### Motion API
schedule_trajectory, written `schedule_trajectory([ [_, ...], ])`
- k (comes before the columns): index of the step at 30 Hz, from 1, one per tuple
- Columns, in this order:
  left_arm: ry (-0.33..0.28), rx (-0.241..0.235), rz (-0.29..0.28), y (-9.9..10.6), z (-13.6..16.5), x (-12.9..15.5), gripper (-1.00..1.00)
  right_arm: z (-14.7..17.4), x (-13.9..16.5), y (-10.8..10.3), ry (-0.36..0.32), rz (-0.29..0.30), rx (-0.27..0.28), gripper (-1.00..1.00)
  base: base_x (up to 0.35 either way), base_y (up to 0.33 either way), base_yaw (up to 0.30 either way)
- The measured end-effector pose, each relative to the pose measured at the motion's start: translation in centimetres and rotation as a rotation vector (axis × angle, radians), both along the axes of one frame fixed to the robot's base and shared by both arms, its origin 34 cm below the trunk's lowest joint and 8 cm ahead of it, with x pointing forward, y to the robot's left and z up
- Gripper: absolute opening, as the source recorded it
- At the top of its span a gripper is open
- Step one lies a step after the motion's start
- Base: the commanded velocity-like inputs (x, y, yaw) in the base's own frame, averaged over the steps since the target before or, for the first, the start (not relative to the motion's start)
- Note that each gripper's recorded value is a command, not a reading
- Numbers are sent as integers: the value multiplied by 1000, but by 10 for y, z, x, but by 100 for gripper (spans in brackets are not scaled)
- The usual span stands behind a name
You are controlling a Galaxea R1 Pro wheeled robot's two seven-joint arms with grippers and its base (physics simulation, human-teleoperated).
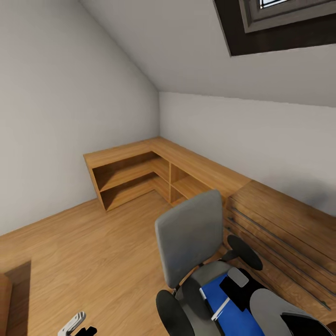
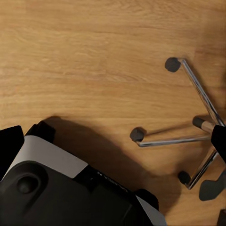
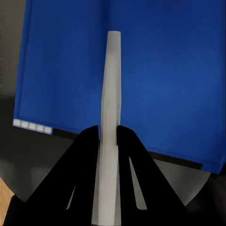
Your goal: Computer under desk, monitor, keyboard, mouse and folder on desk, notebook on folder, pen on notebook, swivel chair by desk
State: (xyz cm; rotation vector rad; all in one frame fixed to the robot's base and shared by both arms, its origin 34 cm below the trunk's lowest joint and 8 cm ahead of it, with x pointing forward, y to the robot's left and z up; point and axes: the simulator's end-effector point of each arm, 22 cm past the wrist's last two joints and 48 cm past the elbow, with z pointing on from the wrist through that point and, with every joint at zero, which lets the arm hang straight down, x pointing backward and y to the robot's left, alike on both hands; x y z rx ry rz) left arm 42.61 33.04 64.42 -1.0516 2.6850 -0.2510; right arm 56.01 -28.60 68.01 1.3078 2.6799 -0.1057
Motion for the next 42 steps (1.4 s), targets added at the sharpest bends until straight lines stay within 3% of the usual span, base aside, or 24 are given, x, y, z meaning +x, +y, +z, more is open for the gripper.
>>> schedule_trajectory([
  [21,-2,20,10,3,14,-12,100,19,-8,-1,3,-2,-2,-100,0,0,0],
  [30,-15,65,27,8,11,-26,100,26,-11,1,4,-1,0,-100,0,0,-6],
  [42,-32,79,33,11,16,-26,100,33,-12,2,0,1,1,-100,0,0,-156],
])
